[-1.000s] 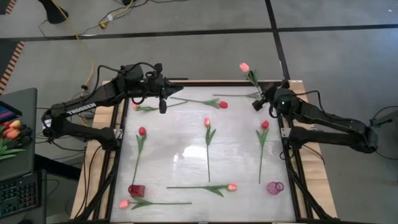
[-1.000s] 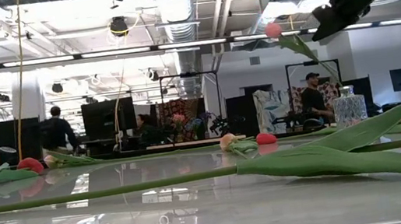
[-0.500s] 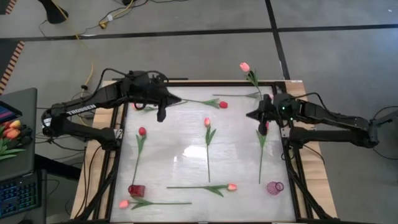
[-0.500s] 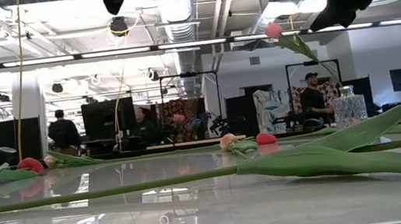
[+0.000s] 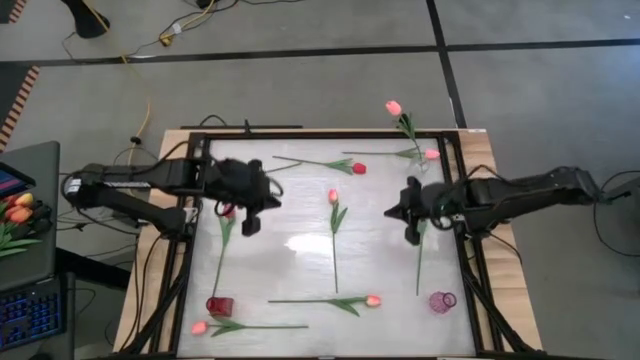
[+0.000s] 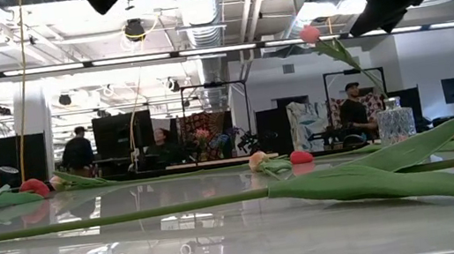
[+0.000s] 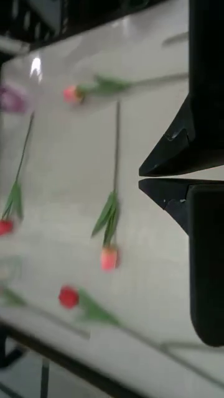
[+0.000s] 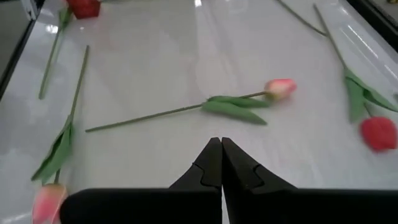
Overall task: Sort flowers into vase by color
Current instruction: Put the pink flower in the transparent vase
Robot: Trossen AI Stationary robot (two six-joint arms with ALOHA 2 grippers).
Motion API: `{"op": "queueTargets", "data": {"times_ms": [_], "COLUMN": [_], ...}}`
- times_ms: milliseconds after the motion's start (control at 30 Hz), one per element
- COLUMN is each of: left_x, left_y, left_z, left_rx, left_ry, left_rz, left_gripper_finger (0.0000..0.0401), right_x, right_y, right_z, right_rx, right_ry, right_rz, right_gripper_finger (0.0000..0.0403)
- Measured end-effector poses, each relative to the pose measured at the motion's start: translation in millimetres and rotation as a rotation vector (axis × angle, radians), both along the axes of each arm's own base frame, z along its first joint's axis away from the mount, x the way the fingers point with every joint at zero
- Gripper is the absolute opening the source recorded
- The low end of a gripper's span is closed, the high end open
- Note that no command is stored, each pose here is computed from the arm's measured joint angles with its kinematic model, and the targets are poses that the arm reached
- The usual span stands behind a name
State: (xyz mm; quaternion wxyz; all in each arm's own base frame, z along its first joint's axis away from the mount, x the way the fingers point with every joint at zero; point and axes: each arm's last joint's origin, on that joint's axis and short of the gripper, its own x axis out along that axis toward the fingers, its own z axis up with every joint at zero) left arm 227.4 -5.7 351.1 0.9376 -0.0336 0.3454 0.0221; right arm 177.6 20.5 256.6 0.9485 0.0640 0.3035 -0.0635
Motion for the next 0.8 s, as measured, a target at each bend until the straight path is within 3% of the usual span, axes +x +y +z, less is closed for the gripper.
{"op": "queueTargets", "data": {"times_ms": [433,567,800], "left_x": [-2,6,22], "left_y": [-107,-143,-188], "left_z": [-11,-33,-82], "left_rx": [-0.095,-0.098,-0.224], "left_ry": [-0.002,0.054,0.292], "left_rz": [-0.197,-0.233,-0.189], "left_gripper_finger": [0.0004,0.0004,0.0004], "right_x": [27,31,28], "right_y": [45,47,53], "right_z": [-17,-19,-19], "right_rx": [-0.022,0.013,0.041], "right_ry": [-0.043,-0.049,-0.049], "right_rz": [0.024,0.004,0.014], "right_gripper_finger": [0.0026,0.0026,0.0027]}}
